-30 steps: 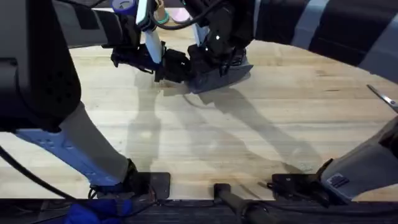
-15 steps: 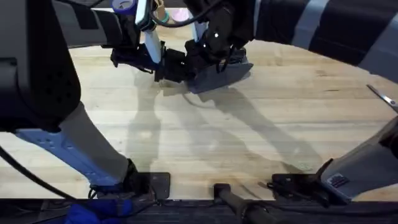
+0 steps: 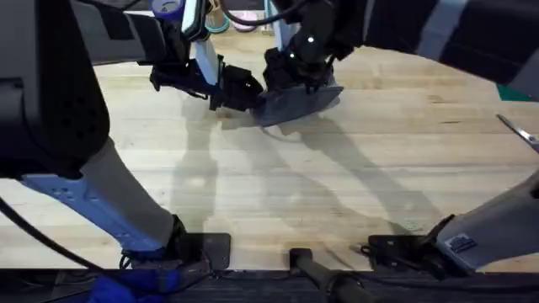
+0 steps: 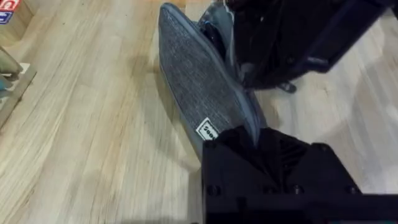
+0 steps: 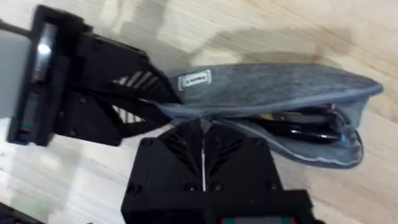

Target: Unzip the bag, pick up the pens from the table one at a time and place them inside, then zip the bag closed.

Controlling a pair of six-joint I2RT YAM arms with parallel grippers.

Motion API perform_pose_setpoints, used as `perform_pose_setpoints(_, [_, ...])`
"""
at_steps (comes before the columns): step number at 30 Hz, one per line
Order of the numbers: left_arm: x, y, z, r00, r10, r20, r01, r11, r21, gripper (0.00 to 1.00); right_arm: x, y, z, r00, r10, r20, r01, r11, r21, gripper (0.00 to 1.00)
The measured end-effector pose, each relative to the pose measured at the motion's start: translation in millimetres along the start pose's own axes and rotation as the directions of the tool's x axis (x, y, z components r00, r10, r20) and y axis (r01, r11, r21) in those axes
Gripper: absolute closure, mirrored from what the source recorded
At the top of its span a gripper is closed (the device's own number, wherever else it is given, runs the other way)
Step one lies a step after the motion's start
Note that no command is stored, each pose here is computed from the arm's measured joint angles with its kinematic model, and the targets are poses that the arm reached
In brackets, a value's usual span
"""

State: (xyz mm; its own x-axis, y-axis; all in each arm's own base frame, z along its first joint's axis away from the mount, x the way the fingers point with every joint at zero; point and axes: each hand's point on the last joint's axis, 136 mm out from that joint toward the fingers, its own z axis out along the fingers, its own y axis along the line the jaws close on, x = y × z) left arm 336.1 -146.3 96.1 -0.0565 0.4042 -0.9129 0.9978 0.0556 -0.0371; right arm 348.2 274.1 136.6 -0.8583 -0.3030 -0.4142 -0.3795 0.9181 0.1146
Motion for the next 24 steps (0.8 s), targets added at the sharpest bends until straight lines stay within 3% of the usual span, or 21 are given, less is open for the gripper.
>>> perform_pose_setpoints(9, [-0.4, -1.2, 1, 1.0, -0.004, 0.001, 0.004, 1.0, 0.004, 0.959, 12, -27, -5, 0.999, 0.046, -0.01, -0.046, 0.999, 0.029, 0.971])
perform_pose_setpoints(24, [-3.6, -6.1, 3, 1.0, -0.024, 0.014, 0.024, 0.999, 0.022, 0.961, 30, -45, -13, 0.997, 0.071, -0.014, -0.07, 0.997, 0.043, 0.971])
